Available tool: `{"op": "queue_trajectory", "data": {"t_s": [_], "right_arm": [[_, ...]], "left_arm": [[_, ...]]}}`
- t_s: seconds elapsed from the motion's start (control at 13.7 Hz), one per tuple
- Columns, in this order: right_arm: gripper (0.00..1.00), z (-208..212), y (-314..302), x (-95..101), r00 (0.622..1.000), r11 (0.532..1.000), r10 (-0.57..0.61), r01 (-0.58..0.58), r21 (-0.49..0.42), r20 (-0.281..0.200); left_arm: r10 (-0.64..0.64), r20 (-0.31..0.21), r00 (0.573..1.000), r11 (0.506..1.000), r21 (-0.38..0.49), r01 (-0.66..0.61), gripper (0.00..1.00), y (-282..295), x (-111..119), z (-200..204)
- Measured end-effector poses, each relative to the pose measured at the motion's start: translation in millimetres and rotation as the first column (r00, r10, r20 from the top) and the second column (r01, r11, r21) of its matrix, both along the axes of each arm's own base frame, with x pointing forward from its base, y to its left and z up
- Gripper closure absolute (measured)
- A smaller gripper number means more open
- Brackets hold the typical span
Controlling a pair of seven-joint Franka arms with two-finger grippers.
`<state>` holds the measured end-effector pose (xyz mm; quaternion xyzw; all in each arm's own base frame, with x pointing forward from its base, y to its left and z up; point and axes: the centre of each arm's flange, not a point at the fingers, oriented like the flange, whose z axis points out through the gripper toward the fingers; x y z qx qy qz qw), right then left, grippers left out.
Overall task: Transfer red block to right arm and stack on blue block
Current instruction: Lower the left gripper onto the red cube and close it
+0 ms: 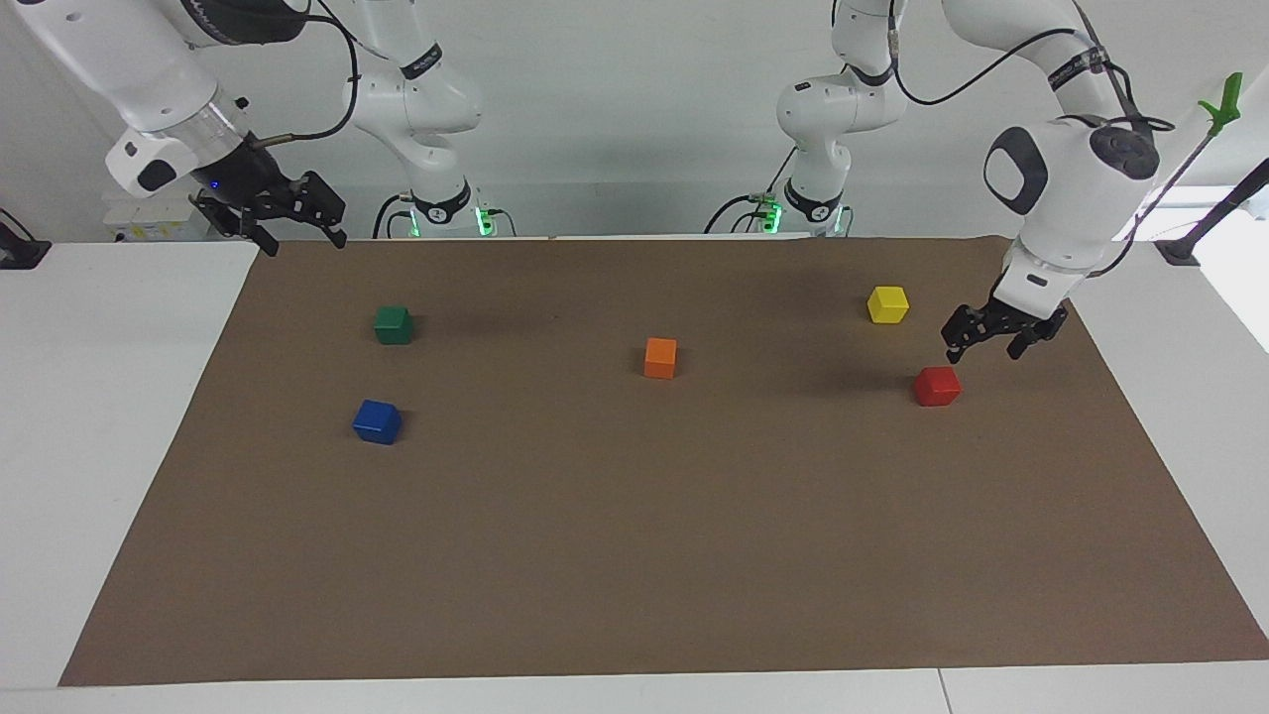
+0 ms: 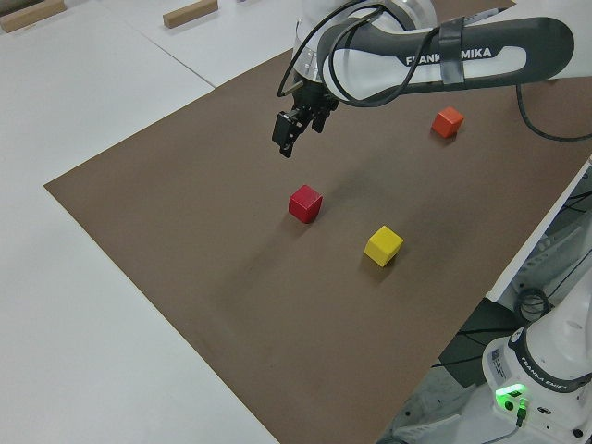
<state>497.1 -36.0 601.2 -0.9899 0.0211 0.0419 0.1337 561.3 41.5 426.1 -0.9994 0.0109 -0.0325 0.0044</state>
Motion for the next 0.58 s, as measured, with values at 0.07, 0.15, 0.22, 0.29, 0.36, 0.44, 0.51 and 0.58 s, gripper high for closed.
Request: {"op": "queue_trajectory", "data": {"t_s": [0.07,0.15,0.22,0.29,0.36,0.44,0.51,0.58], "right_arm": [[0.00,-4.3,6.8,-3.7,1.000,0.998,-0.006,0.006,0.064,-0.002],[0.00,-8.3,13.8,-7.6,1.000,0.991,-0.014,0.014,0.131,-0.004],[0.00,-11.8,20.4,-10.8,1.000,0.980,-0.023,0.023,0.195,-0.004],[0.00,-15.9,26.9,-14.4,1.000,0.965,-0.027,0.028,0.261,-0.007],[0.00,-22.2,32.8,-18.0,1.000,0.944,-0.023,0.025,0.328,-0.009],[0.00,-30.7,35.8,-21.3,1.000,0.919,-0.016,0.017,0.394,-0.005],[0.00,-40.7,35.4,-24.0,1.000,0.890,-0.011,0.011,0.455,-0.002],[0.00,-51.6,34.9,-26.5,1.000,0.854,-0.010,0.008,0.520,0.001]], "left_arm": [[0.008,-0.002,1.000,1.000,-0.001,-0.008,0.00,5.0,1.5,-13.9],[0.020,0.004,1.000,1.000,-0.002,-0.020,0.00,11.5,1.7,-27.2],[0.028,0.013,1.000,1.000,-0.002,-0.028,0.00,16.3,0.6,-40.2],[0.032,0.017,0.999,0.999,-0.003,-0.032,0.00,18.5,-2.2,-53.0],[0.033,0.011,0.999,0.999,-0.003,-0.033,0.00,18.7,-6.1,-63.2],[0.033,0.002,0.999,0.999,-0.004,-0.033,0.00,17.8,-10.2,-70.3],[0.030,-0.004,1.000,1.000,-0.005,-0.030,0.00,16.3,-12.8,-74.9],[0.027,-0.008,1.000,1.000,-0.005,-0.027,0.00,14.4,-14.1,-77.2]]}}
